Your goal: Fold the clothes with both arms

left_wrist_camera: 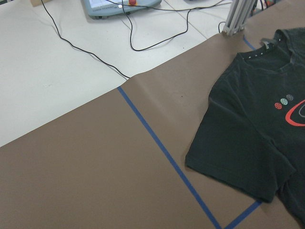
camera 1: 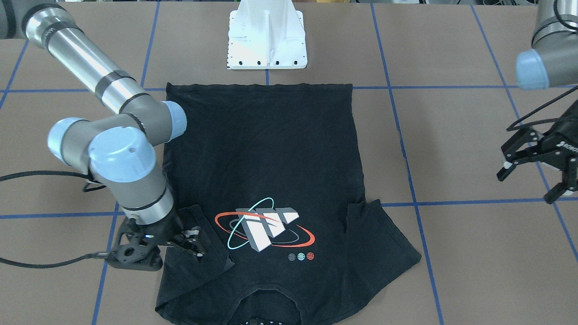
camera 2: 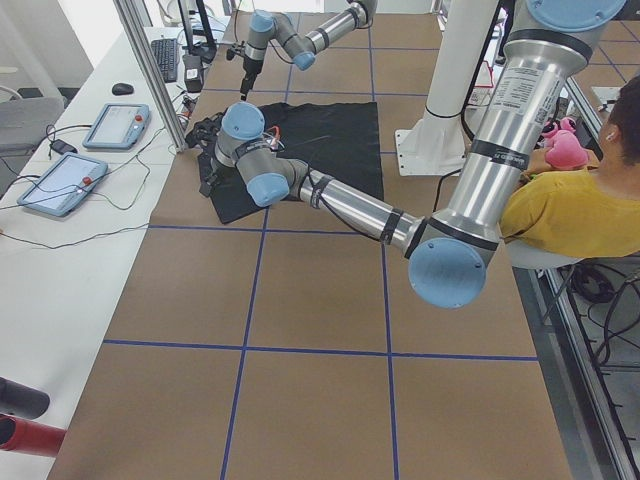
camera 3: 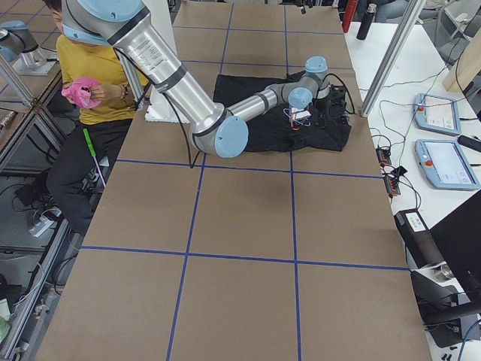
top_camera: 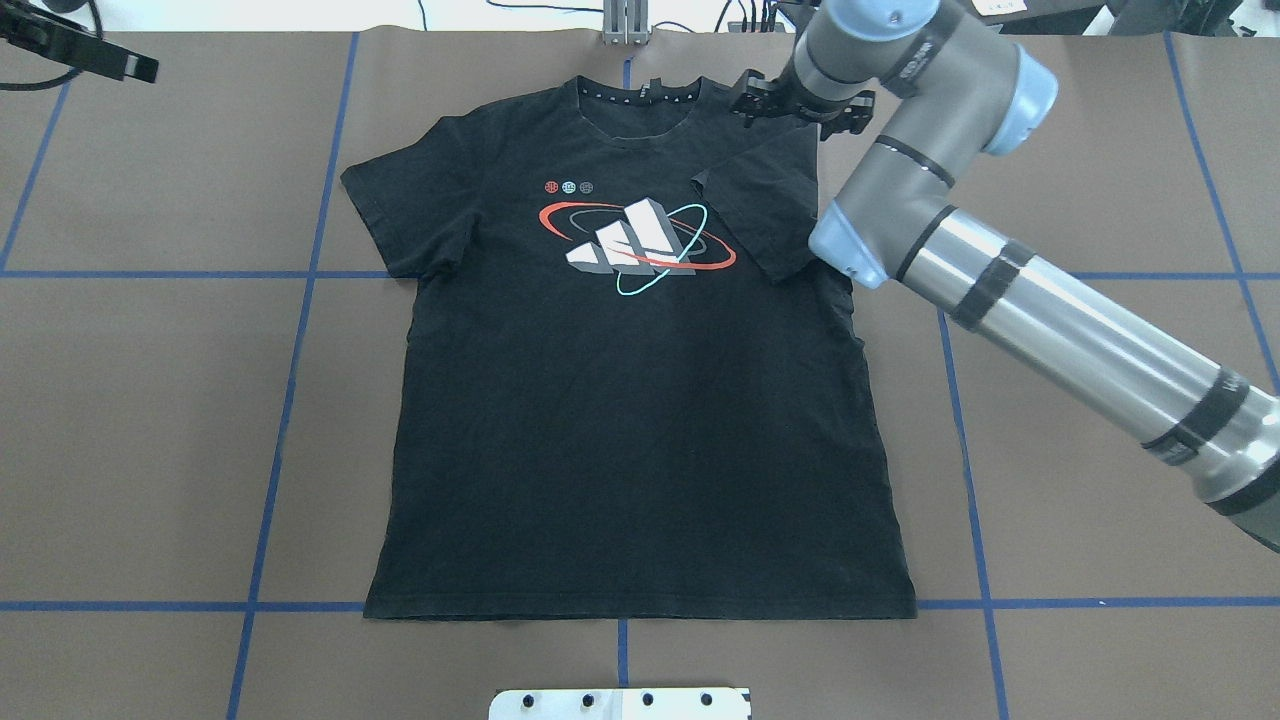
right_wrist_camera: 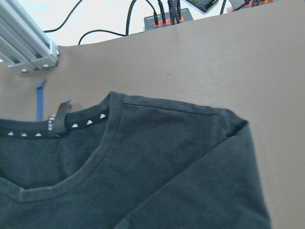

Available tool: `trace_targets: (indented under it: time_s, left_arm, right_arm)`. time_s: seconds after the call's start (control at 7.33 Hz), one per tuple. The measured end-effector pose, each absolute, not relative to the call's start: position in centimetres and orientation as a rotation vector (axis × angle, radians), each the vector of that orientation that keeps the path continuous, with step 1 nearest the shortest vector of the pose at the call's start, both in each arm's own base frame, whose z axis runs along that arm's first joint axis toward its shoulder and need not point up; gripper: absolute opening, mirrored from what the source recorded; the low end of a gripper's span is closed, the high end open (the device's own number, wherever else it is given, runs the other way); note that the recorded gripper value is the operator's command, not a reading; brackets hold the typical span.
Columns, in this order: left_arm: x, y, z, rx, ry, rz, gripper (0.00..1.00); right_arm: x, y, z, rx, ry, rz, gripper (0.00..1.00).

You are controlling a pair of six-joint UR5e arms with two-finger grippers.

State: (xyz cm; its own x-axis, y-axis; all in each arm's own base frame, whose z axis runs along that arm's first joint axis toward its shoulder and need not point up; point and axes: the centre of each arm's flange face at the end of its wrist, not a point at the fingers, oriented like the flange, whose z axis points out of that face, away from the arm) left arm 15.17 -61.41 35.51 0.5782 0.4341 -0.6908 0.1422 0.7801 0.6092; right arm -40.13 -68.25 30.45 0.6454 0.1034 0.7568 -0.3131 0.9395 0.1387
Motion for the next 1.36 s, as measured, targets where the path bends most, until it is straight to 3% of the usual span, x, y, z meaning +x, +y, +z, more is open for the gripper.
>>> trace_targets:
  time_s: [0.27, 0.68, 1.09, 1.36]
  left_arm:
    - [22.6, -62.8, 35.3, 0.655, 0.980, -0.002, 1.00]
    - [31.9, -65.5, 41.0, 0.692, 0.966, -0.203, 1.00]
    - [38.2, -64.7, 45.5, 0.714, 0.882, -0.273, 0.99]
    - [40.4, -64.2, 46.9, 0.717, 0.837, -0.270, 0.81]
  right_arm:
    - [-29.2, -65.0, 37.9, 0.268, -0.843, 0.140, 1.00]
    - [-13.5, -59.5, 47.8, 0.269, -0.833, 0.054, 1.00]
    - [-5.2, -55.8, 53.0, 0.280, -0.825, 0.028, 1.00]
    - [-4.7, -55.5, 53.4, 0.282, -0.824, 0.024, 1.00]
